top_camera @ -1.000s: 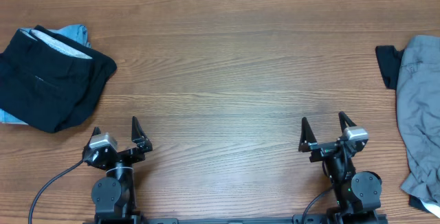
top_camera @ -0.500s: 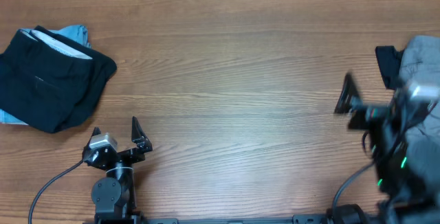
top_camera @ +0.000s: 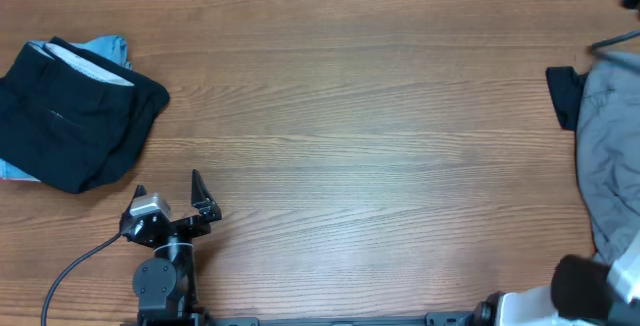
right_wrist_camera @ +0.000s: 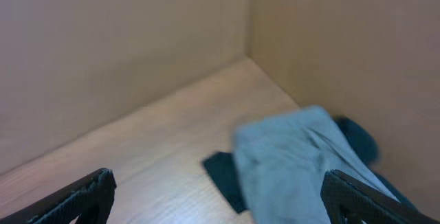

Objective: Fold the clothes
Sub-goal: 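Reach the right gripper to the grey trousers waistband on the right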

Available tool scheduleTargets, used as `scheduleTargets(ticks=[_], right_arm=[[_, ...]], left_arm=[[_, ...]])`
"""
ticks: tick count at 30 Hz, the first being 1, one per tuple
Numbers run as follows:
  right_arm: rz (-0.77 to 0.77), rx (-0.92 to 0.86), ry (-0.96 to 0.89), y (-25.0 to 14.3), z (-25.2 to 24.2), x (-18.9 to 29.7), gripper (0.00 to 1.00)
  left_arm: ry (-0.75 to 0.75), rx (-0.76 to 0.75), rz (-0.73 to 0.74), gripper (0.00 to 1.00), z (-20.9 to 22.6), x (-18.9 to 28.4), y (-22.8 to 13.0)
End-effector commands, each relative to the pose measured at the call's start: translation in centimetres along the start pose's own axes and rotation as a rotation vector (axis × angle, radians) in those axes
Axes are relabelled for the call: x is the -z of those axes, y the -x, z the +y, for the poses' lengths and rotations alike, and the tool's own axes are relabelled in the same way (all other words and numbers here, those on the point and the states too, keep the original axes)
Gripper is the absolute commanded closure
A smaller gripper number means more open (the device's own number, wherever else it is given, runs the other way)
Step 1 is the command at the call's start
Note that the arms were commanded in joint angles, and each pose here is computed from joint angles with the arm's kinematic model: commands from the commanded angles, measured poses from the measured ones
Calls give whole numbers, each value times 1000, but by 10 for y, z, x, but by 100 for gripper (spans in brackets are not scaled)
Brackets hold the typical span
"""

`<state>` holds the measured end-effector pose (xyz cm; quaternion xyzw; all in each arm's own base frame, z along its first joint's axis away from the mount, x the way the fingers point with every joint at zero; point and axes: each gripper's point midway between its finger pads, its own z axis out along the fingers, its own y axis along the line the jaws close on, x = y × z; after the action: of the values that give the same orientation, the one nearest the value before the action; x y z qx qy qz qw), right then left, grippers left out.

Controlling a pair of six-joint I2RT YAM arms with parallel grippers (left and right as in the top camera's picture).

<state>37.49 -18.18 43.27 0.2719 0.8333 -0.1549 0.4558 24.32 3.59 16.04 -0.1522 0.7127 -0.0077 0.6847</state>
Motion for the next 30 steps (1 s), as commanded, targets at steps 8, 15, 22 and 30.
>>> scheduleTargets(ticks=[8,15,22,30], right_arm=[[-3,104,-56,14,-116,-39,0],[153,100,-15,-31,-169,-129,0],[214,92,-21,-69,-196,-220,0],[251,101,2,-109,-204,-291,0]], left_arm=[[5,-12,-5,0,1,0,0],[5,-12,-5,0,1,0,0],[5,-12,-5,0,1,0,0],[5,-12,-5,0,1,0,0]])
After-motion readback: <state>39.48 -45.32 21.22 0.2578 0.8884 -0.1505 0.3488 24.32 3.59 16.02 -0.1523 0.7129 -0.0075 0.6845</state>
